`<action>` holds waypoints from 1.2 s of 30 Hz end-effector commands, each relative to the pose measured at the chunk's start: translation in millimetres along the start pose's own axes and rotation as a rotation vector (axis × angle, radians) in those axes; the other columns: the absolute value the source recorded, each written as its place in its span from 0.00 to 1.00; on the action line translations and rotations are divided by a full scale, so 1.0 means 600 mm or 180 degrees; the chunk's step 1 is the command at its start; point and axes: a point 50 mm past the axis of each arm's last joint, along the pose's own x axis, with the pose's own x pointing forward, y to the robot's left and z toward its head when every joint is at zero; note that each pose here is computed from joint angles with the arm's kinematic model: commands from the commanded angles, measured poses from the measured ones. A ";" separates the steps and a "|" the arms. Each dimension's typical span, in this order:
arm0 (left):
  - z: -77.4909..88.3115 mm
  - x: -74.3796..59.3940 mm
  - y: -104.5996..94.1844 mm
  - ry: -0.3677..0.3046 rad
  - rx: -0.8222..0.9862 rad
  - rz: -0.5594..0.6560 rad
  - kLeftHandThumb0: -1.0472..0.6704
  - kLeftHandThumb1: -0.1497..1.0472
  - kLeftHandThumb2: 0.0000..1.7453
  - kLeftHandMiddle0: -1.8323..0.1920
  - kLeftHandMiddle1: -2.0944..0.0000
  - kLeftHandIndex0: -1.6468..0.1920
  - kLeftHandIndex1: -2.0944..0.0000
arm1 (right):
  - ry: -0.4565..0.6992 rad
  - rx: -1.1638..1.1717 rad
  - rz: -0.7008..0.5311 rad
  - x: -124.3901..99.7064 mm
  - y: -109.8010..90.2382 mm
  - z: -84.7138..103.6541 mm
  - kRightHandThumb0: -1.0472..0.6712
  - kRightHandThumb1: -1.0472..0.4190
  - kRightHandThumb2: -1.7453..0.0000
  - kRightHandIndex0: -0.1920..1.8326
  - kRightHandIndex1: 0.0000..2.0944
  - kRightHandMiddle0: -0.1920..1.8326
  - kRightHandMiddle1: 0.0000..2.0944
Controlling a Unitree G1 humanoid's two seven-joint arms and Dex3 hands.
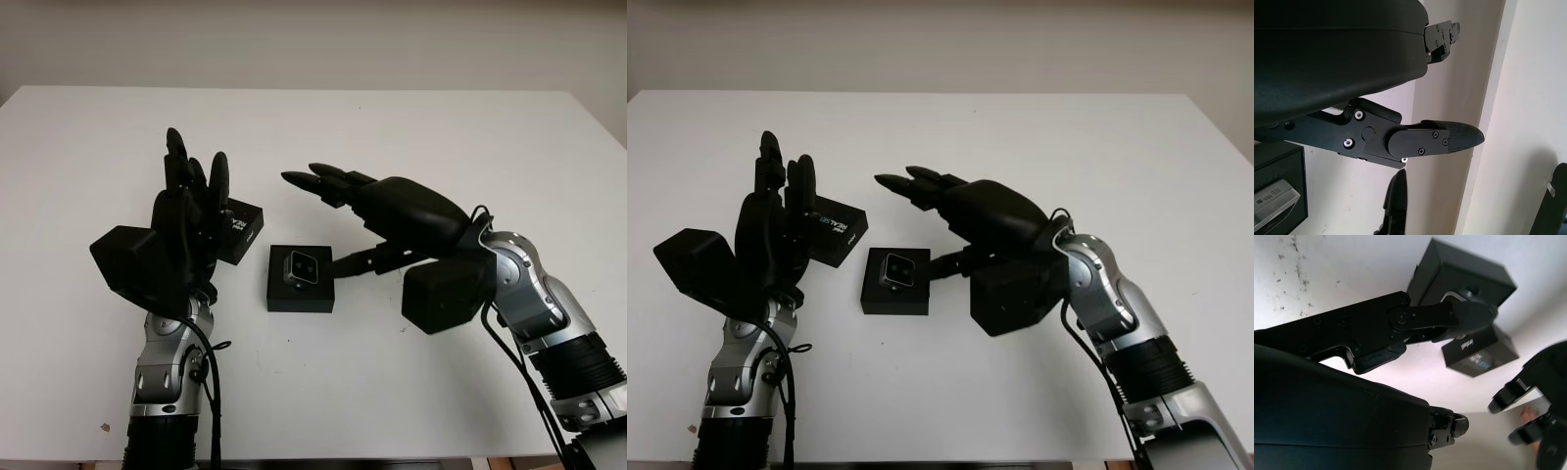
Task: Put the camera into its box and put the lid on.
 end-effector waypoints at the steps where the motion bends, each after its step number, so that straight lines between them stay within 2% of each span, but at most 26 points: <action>1: 0.007 0.000 -0.001 -0.0071 0.0000 0.0004 0.26 1.00 0.21 1.00 1.00 1.00 1.00 | -0.0067 -0.0011 0.0089 -0.006 0.010 -0.001 0.12 0.00 0.72 0.07 0.01 0.07 0.04; 9: 0.008 0.000 0.001 -0.0080 0.0001 0.0015 0.25 1.00 0.22 1.00 1.00 1.00 1.00 | -0.0252 -0.0327 0.0456 -0.015 0.031 0.000 0.09 0.00 0.63 0.02 0.00 0.03 0.02; 24: 0.009 -0.003 0.001 -0.0100 0.0013 0.0040 0.23 1.00 0.20 1.00 1.00 1.00 1.00 | -0.0271 -0.0774 0.0786 -0.006 0.080 -0.009 0.07 0.00 0.66 0.03 0.02 0.08 0.04; 36: 0.011 -0.004 -0.005 -0.0125 0.0025 0.0068 0.22 1.00 0.20 1.00 1.00 1.00 1.00 | -0.0436 -0.0875 0.0823 0.009 0.086 -0.006 0.06 0.00 0.64 0.05 0.03 0.10 0.04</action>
